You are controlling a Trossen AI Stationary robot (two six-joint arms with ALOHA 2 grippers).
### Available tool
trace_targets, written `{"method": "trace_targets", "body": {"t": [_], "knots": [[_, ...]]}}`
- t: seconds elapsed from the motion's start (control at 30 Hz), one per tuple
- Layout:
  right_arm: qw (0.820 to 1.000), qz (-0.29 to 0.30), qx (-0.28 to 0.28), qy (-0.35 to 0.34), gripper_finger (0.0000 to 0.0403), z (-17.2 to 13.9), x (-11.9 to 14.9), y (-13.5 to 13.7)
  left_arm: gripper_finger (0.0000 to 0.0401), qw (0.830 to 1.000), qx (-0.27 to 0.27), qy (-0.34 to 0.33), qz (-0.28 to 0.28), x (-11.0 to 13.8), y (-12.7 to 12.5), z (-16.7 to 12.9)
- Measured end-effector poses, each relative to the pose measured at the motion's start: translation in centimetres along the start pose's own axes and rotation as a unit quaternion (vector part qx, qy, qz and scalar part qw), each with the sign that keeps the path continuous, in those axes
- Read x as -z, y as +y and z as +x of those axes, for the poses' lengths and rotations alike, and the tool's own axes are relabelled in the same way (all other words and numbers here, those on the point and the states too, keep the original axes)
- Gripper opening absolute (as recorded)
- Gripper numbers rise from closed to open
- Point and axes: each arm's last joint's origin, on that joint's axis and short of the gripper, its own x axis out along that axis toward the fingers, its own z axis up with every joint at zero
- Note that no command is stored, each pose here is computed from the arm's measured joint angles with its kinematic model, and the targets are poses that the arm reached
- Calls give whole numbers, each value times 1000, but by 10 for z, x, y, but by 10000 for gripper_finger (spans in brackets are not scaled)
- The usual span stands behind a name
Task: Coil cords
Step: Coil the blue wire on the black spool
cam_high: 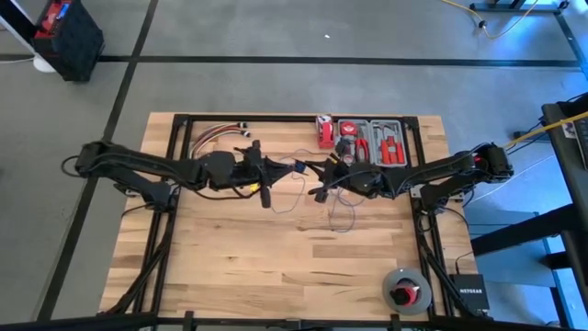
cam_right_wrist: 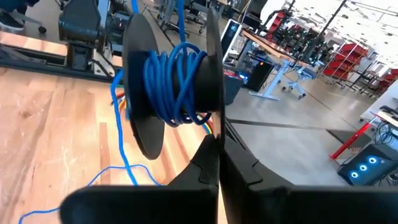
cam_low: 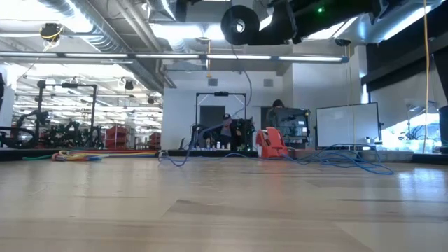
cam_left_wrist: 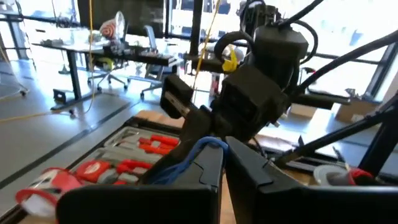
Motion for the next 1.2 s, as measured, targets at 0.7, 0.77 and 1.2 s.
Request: {"method": "trace_targets", "body": {"t": [0.7,0.77,1.2], "knots": [[999,44,-10,5,1,0,2,-3,8,985,11,118,124,49,-21,61],[998,56,-20,-4,1,-1,0,-3,11,983,0,125,136,50,-21,60],[992,101,-63,-39,1,-1,-15,-5,15,979,-25,118,162,48,-18,60]]}}
